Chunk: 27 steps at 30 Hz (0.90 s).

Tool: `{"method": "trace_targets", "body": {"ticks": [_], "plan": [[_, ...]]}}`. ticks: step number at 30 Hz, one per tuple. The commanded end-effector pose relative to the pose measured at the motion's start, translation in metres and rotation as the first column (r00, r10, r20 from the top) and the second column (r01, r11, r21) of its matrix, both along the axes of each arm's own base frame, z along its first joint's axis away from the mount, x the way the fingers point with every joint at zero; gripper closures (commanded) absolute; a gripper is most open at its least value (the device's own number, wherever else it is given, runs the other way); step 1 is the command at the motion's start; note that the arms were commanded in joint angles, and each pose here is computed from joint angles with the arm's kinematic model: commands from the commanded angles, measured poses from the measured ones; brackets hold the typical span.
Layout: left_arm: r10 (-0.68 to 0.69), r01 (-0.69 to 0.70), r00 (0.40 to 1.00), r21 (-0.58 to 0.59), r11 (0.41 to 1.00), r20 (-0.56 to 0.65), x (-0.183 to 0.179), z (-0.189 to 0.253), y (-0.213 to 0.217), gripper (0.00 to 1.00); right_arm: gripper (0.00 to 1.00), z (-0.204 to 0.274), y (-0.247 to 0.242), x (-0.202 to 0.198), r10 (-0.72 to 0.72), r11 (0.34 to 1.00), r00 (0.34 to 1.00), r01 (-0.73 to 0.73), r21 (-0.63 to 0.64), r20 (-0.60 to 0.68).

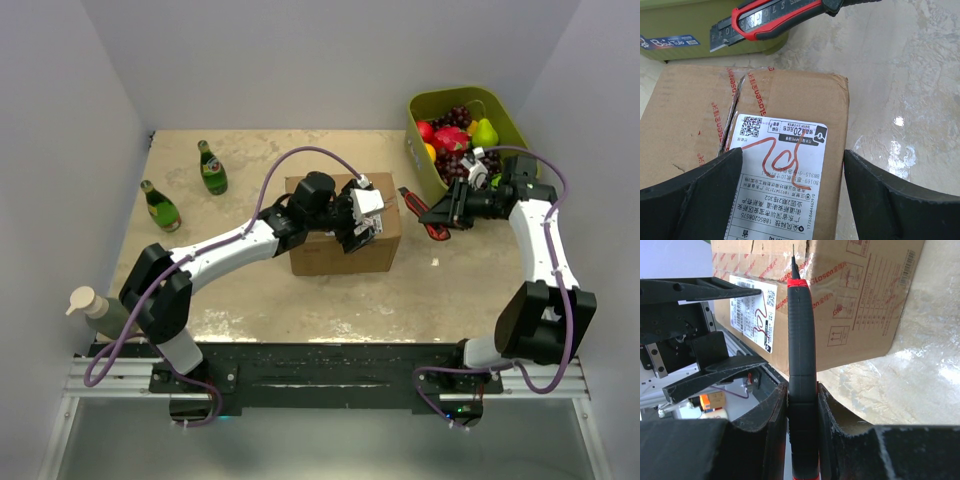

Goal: Unpack the express box
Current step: Cut the express box at the center of the board.

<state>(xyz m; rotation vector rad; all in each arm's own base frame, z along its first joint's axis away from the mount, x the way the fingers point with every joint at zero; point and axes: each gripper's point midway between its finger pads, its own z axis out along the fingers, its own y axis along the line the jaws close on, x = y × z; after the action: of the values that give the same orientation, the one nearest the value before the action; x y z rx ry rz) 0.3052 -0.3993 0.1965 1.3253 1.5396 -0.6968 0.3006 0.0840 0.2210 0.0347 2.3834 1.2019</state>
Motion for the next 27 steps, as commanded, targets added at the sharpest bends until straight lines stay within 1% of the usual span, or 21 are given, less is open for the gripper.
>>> {"method": "trace_targets", "body": {"ticks": [1,12,27], "plan": [[0.014,0.02,0.982,0.179,0.984,-0.187,-0.027,-0.073,0.017,0.15,1.0,0.0,0.006,-0.006,0.028,0.999,1.0,-0.028,0.03,-0.009],[0.013,0.022,0.981,0.174,0.984,-0.195,-0.027,-0.073,0.014,0.14,1.0,-0.012,0.013,-0.012,0.055,0.998,0.997,-0.054,0.021,-0.053],[0.012,0.022,0.981,0.175,0.984,-0.193,-0.027,-0.073,0.014,0.14,1.0,-0.012,0.008,0.0,0.044,0.999,0.998,-0.045,-0.006,-0.04]]}}
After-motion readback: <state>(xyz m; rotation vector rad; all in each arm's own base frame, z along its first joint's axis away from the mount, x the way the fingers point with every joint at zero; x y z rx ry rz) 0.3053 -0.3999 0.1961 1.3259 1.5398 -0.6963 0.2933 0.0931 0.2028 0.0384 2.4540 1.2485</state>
